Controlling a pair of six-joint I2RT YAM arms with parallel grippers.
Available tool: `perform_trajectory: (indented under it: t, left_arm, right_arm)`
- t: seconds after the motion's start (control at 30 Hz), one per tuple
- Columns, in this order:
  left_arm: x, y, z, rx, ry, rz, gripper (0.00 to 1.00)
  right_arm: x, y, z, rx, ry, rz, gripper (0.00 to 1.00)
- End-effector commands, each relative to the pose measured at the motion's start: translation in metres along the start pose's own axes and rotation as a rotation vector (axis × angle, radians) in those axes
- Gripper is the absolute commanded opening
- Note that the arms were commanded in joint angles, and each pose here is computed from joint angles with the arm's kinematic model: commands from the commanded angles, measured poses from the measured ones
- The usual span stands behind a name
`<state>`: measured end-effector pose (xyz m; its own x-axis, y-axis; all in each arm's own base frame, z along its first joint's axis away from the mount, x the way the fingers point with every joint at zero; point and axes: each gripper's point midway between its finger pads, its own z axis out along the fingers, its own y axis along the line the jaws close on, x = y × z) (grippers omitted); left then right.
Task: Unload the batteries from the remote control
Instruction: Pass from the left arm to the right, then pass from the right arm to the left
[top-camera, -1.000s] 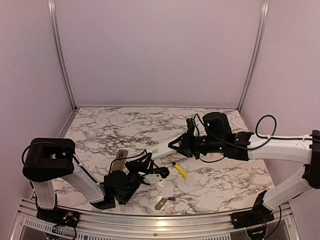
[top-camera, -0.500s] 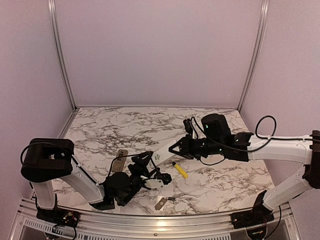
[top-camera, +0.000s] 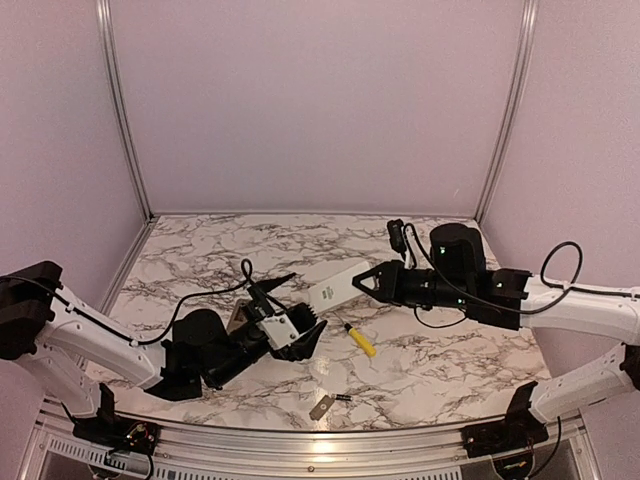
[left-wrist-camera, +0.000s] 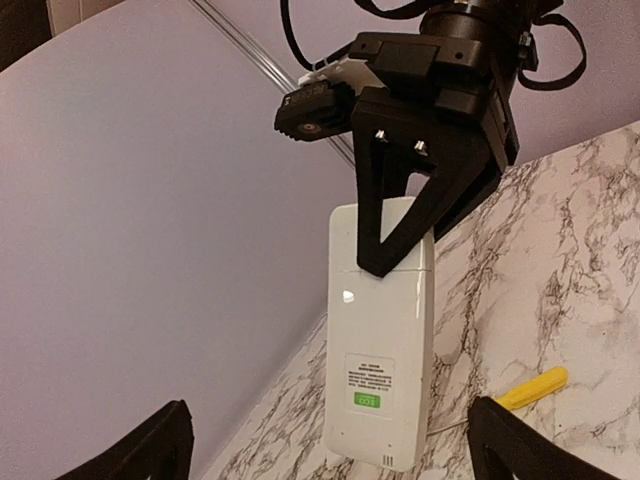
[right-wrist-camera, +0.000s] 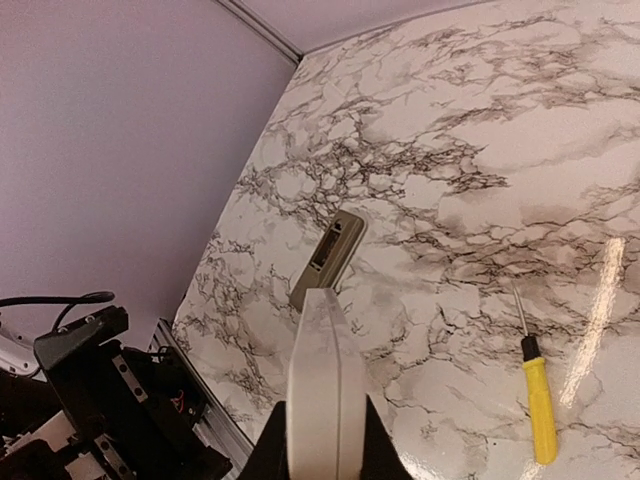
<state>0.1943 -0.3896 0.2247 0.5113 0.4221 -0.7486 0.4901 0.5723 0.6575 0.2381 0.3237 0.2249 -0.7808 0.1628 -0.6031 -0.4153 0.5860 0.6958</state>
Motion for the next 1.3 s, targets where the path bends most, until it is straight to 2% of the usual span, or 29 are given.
perform_trajectory:
  t: [0.0, 0.13, 0.27, 0.47, 0.8, 1.27]
  left_arm:
    - [0.004, -0.012, -0.01, 0.169, -0.012, -0.203, 0.99]
    - [0.003, 0.006, -0.011, 0.226, -0.033, -0.402, 0.99]
    - [-0.008, 0.016, -0.017, 0.351, -0.079, -0.646, 0.99]
    - [-0.019, 0.018, -0.023, 0.471, -0.127, -0.863, 0.99]
    - [-0.016, -0.005, -0.033, 0.64, -0.16, -1.034, 0.92]
    - [-0.003, 0.002, -0.041, 0.567, -0.204, -1.144, 0.86]
  right_arm:
    - [-0.022, 0.014, -0.017, -0.058, -0.137, -0.095, 0.0]
    - [-0.029, 0.024, -0.033, -0.128, -0.219, -0.147, 0.0]
    - [-0.032, 0.035, -0.048, -0.21, -0.298, -0.212, 0.0]
    - [-0.03, 0.047, -0.066, -0.3, -0.361, -0.293, 0.0]
    - [-0.004, 0.059, -0.071, -0.477, -0.337, -0.343, 0.0]
    - [0.023, 0.066, -0.055, -0.619, -0.25, -0.377, 0.0]
